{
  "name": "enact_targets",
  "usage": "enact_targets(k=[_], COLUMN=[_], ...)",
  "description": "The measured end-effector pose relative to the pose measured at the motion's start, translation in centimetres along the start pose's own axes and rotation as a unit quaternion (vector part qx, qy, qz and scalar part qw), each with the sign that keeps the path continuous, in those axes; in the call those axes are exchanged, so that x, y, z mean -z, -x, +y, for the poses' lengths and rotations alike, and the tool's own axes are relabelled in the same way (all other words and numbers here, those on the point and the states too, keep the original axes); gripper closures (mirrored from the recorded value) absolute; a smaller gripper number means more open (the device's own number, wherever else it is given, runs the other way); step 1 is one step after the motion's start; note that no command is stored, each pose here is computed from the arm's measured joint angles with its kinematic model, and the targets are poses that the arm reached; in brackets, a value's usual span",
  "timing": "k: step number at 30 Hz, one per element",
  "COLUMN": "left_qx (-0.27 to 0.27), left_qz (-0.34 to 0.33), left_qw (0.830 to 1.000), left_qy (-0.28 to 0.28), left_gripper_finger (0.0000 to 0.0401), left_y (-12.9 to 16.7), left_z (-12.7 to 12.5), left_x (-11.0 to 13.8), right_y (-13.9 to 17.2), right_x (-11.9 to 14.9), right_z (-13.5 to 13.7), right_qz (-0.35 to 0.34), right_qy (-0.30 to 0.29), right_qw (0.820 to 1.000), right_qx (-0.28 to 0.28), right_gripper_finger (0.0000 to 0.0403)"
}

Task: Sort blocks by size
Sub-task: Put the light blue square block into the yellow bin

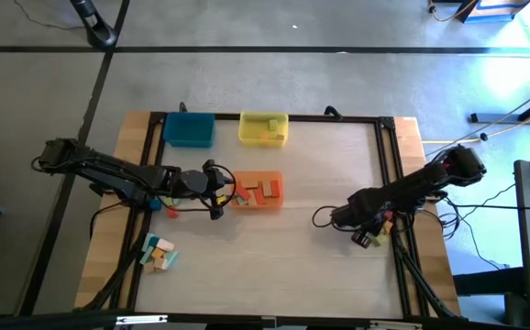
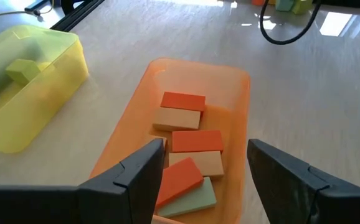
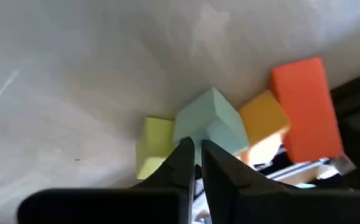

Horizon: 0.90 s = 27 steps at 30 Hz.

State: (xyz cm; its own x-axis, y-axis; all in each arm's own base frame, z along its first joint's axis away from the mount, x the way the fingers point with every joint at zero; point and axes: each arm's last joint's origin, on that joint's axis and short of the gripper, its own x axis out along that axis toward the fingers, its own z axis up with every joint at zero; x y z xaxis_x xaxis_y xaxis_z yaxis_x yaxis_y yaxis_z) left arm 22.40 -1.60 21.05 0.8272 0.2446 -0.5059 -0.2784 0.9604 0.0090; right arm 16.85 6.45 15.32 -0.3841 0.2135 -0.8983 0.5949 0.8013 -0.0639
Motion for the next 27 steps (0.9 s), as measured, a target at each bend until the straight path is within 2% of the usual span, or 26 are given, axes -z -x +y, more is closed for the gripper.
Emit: enact_targets(k=[2, 10, 18, 20, 27], left_qx=[0.0, 0.0, 0.001, 0.001, 0.001], left_qz=[0.0, -0.002, -0.004, -0.004, -0.004], left_qw=[1.0, 1.0, 1.0, 1.0, 1.0], left_qy=[0.0, 0.001, 0.001, 0.001, -0.001], left_gripper_finger=[0.0182, 0.0182, 0.0182, 0.0182, 0.0182], left_y=[0.0, 0.0, 0.0, 0.0, 0.0], left_z=[0.0, 0.0, 0.0, 0.0, 0.0], left_x=[0.0, 0.0, -0.1, -0.1, -0.1], right_y=[-0.1, 0.3, 3.1, 2.9, 0.4], right_x=[-0.5, -1.2, 0.2, 0.4, 0.5], right_z=[0.5, 1.3, 0.8, 0.5, -0.6], right_qz=[-0.034, -0.092, -0.057, -0.039, 0.005], right_qy=[0.013, 0.066, 0.041, 0.03, -0.019], right_qw=[0.999, 0.993, 0.997, 0.998, 0.999], right_qx=[-0.02, -0.038, 0.03, 0.045, 0.046], right_gripper_finger=[0.0372, 0.0372, 0.0372, 0.0372, 0.0372])
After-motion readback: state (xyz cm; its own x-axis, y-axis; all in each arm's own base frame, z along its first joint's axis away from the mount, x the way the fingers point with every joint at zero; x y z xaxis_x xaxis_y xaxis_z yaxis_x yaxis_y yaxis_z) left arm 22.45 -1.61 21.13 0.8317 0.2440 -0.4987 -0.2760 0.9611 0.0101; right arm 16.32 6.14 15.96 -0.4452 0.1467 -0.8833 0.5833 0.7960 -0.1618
